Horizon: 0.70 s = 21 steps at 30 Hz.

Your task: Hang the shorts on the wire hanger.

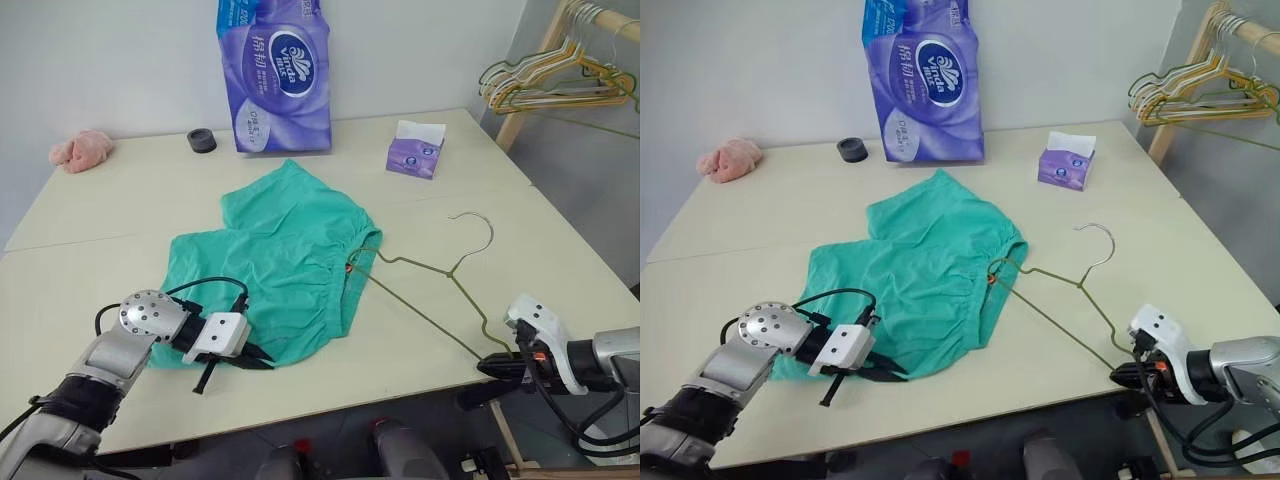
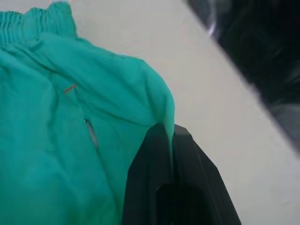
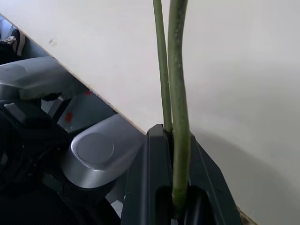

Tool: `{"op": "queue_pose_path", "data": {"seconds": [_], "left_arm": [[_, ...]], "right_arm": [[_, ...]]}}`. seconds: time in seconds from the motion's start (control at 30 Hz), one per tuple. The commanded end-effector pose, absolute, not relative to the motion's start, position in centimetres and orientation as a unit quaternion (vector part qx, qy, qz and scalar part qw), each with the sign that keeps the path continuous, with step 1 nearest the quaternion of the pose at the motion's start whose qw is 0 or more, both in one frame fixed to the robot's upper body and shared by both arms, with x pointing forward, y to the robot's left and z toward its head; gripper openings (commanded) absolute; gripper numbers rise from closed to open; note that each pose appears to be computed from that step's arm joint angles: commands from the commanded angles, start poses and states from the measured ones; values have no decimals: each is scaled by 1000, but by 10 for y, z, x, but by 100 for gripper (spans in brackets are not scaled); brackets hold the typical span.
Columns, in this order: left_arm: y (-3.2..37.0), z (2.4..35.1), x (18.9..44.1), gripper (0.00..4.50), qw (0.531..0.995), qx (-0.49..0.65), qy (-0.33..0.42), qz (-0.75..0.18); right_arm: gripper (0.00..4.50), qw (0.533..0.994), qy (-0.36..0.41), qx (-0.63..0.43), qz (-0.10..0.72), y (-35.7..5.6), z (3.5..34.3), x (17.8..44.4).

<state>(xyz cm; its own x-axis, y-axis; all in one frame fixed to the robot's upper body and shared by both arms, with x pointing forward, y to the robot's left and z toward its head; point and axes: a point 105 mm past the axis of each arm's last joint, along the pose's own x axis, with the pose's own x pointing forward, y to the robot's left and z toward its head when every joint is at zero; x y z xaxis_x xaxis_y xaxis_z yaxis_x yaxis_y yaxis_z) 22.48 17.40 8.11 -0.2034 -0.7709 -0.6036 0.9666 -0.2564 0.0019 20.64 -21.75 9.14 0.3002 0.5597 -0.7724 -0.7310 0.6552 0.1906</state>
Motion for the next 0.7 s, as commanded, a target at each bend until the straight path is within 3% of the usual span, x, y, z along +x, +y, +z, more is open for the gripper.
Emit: {"op": "queue_pose_path", "data": {"seconds": [0.03,0.13,0.43,0.7], "left_arm": [[162,98,205,6,550,185,233,-781],[155,106,199,6,543,131,260,-788],[120,108,206,6,542,53,244,-802],[99,103,209,6,554,1,248,-795]], "right_arm": [[0,801,427,-112,403,-223,100,208],[0,796,438,-113,401,-229,102,204],[0,798,474,-90,361,-255,104,182],[0,814,468,-87,333,-268,110,180]]}}
